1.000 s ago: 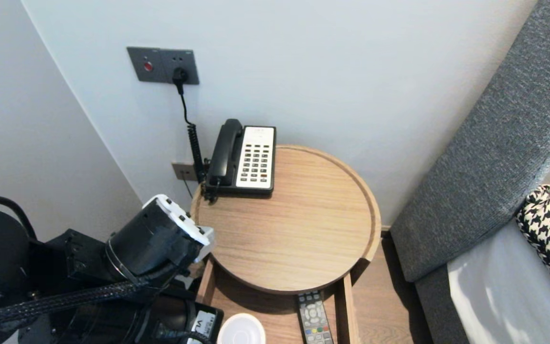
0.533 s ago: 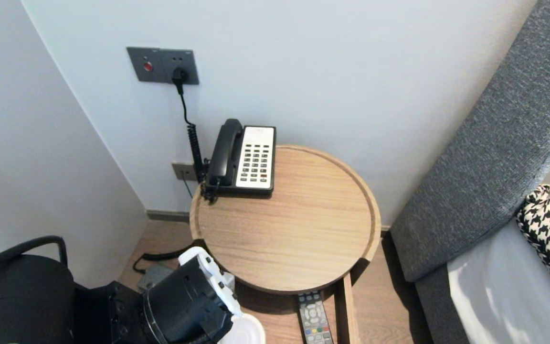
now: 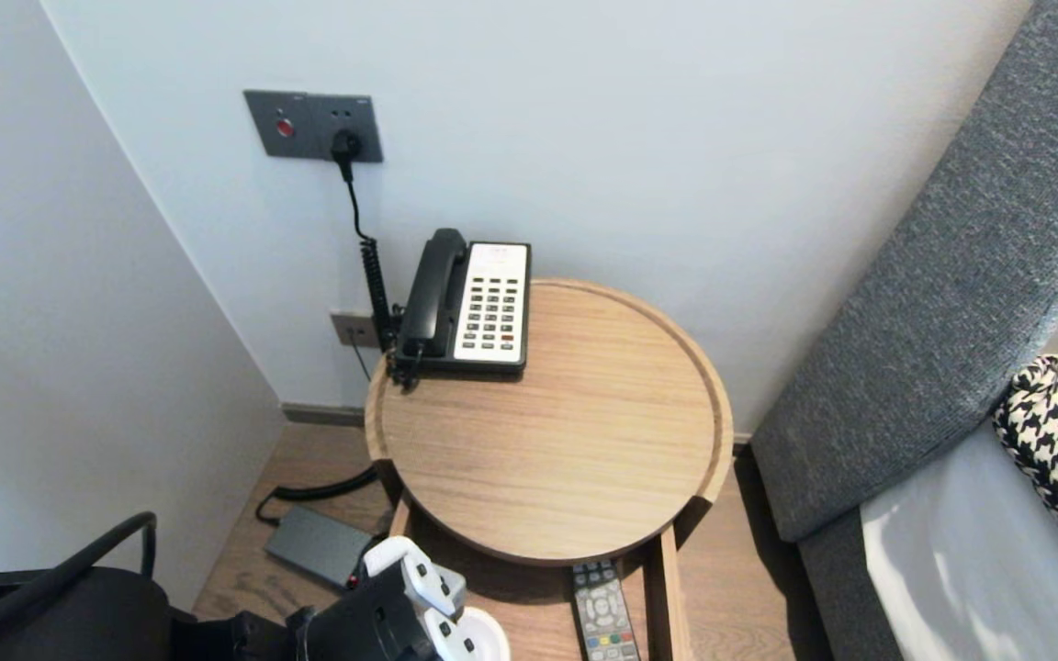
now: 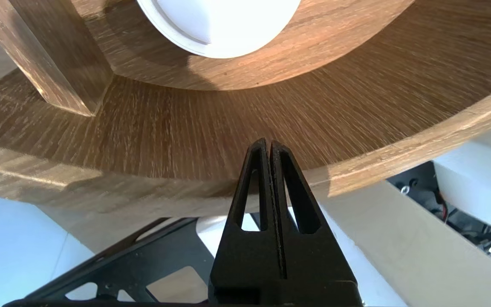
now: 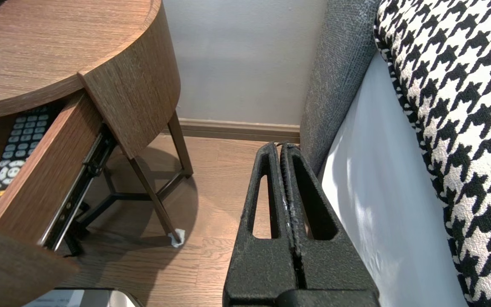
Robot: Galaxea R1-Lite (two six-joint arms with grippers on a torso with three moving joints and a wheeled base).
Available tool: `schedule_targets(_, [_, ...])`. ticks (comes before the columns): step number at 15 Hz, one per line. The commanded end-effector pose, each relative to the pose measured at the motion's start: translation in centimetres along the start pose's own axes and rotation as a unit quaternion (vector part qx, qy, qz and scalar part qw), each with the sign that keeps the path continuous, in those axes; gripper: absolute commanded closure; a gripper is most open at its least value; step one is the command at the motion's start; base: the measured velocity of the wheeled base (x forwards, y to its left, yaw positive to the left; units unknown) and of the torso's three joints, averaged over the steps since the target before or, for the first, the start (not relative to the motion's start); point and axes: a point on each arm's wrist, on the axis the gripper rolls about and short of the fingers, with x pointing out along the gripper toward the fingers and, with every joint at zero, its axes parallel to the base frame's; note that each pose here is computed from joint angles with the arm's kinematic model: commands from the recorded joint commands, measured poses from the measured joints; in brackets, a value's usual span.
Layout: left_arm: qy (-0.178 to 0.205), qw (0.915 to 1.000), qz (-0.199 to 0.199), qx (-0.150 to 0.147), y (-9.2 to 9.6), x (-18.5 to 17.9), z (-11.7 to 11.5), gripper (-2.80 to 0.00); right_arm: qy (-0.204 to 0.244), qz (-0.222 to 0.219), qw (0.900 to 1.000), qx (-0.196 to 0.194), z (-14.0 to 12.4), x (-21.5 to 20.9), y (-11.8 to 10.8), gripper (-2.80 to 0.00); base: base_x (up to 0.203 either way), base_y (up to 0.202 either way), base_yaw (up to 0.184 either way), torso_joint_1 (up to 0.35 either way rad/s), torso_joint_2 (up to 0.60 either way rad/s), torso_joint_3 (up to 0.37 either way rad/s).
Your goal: Open the nightstand drawer, then take the remote control out of the drawer one by one and place them on the table
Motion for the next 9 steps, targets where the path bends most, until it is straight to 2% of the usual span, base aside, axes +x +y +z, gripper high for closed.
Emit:
schedule_targets(1, [0.006,1.0,0.002,0.002,-0.04,0.18,-0.25,0.0,0.006,0.0,1.0,0.0,-0.29,0.08,0.0,0.0,0.0,0.0,0.0,0.0,0.0,0.0])
schedule_targets(5, [0.008,0.9999,-0.001,0.013,-0.39,0.05,-0.7,0.0,0.006,0.0,1.0,0.0,-0.29,0.08,0.0,0.0,0.0,0.0,0.0,0.0,0.0,0.0])
schedule_targets(9, [-0.008,0.9999,-0.01,0.004,-0.83,-0.16,-0.01,0.0,0.006,0.0,1.0,-0.001,-0.29,0.08,0.0,0.0,0.0,0.0,0.0,0.0,0.0,0.0])
